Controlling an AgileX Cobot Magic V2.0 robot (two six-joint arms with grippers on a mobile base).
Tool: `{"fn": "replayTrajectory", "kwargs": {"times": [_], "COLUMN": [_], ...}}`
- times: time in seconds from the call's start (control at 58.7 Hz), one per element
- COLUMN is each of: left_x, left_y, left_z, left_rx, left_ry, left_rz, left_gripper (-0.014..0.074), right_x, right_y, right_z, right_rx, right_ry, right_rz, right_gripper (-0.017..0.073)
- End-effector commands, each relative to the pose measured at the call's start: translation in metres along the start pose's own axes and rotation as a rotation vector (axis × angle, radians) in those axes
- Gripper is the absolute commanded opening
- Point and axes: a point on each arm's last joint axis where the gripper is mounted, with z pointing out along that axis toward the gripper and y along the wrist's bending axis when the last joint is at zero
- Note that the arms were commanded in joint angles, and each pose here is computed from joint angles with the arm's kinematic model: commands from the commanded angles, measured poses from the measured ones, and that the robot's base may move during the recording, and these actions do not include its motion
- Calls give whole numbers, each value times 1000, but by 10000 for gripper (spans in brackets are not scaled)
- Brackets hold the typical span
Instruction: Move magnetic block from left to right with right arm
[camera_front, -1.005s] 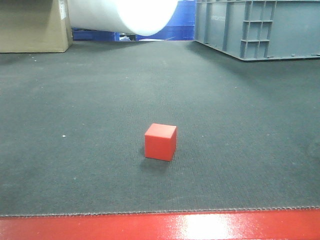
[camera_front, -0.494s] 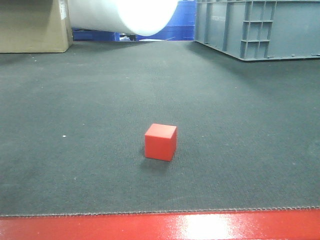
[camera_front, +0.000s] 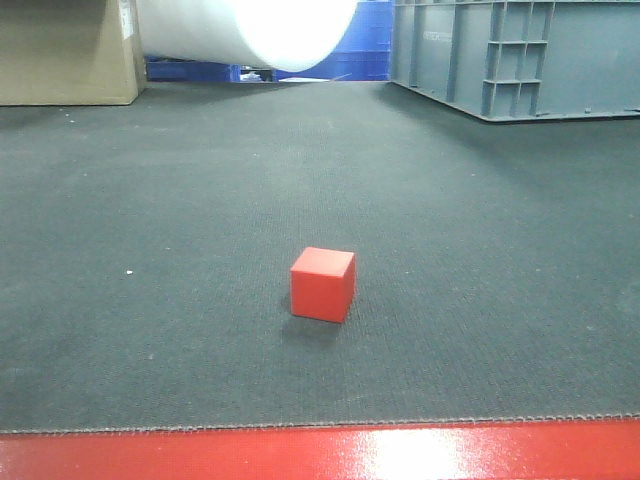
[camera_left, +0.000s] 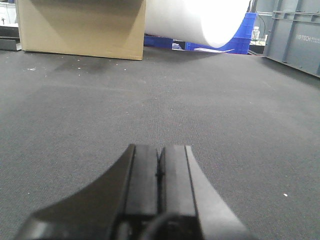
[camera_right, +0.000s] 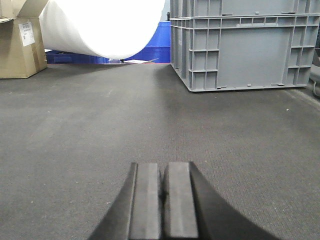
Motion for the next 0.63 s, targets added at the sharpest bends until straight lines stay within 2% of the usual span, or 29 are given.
{"fn": "replayTrajectory", "kwargs": {"times": [0.0, 0.613], "left_x": [-6, -6], "left_y": [0, 0], "left_z": [-1, -1], "left_rx": [4, 4], "left_ry": [-90, -90], "left_rz": [-4, -4], "left_gripper": [-116, -116], "right_x": [-12, -12], "right_y": [1, 1], "right_z": [-2, -2], "right_rx": [-7, -7], "right_ry": [-126, -126], "right_rz": [-19, -19], "right_gripper": [51, 51]}}
